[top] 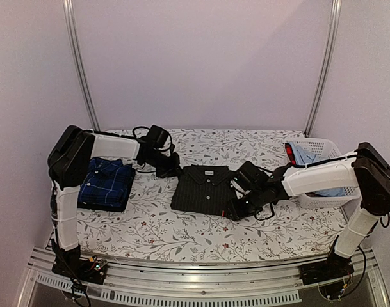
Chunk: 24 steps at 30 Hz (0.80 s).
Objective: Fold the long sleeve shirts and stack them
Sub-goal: Smooth out the square-folded shirt at the center of the board.
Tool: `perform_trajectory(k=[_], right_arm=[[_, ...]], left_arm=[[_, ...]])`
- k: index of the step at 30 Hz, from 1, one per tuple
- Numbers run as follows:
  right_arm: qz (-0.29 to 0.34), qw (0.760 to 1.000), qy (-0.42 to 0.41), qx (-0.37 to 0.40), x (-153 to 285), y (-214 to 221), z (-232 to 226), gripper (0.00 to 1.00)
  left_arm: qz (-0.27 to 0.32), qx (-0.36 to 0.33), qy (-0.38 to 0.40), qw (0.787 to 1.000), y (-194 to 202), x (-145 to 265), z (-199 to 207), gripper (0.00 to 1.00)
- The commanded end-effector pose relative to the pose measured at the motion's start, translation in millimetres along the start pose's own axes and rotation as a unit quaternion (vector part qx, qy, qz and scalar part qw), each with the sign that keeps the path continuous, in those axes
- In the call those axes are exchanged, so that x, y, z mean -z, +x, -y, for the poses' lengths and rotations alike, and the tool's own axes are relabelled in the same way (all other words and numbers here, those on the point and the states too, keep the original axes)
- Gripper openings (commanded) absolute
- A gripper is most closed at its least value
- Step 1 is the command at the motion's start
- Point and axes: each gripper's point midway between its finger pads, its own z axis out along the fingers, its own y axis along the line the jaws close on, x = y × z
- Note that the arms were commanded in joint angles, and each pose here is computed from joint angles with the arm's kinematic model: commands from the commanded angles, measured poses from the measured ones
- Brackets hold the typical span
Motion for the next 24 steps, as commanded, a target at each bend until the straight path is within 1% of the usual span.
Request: perform_trajectory(k=[1, 3, 7, 11, 13, 15, 18, 19, 21, 24], right_arm=[[-0.021, 1.000, 0.016, -0.009, -12.8, 16.9, 11.2, 0.47], [-0.028, 0.999, 0.021, -0.010, -17.4, 21.5, 14.3, 0.47], [-0.040, 0.999, 0.030, -0.019, -25.9, 28.5, 19.7, 0.47], [-0.047, 0.998, 0.034, -0.026, -29.5, 33.3, 23.4, 0.46], [-0.048, 0.998, 0.034, -0.029, -29.0, 34.6, 25.3, 0.46], [-0.050, 0.998, 0.035, -0.035, -28.2, 36.4, 28.2, 0.46], [-0.047, 0.997, 0.033, -0.042, -25.6, 35.1, 29.5, 0.46], [-0.046, 0.998, 0.032, -0.041, -24.8, 34.4, 28.8, 0.46], [-0.042, 0.998, 0.029, -0.043, -22.4, 32.2, 27.5, 0.46], [-0.035, 0.998, 0.025, -0.046, -16.6, 27.4, 24.5, 0.46]], left_arm=[[0.021, -0.034, 0.030, 0.999, -19.7, 3.4, 17.4, 0.02], [0.028, -0.046, 0.040, 0.998, -23.5, 6.5, 24.1, 0.00], [0.041, -0.079, 0.067, 0.994, -28.8, 13.6, 38.1, 0.00], [0.063, -0.122, 0.098, 0.986, -32.5, 20.3, 48.6, 0.00], [0.072, -0.133, 0.108, 0.983, -35.4, 23.0, 46.6, 0.00], [0.072, -0.126, 0.102, 0.984, -38.7, 21.4, 35.8, 0.01], [0.049, -0.109, 0.102, 0.988, -38.4, 10.0, 17.7, 0.10], [0.042, -0.109, 0.101, 0.988, -38.1, 5.7, 14.9, 0.12], [0.035, -0.117, 0.096, 0.988, -38.4, 0.0, 12.2, 0.20], [0.037, -0.123, 0.092, 0.987, -44.6, -0.8, 13.5, 0.25]])
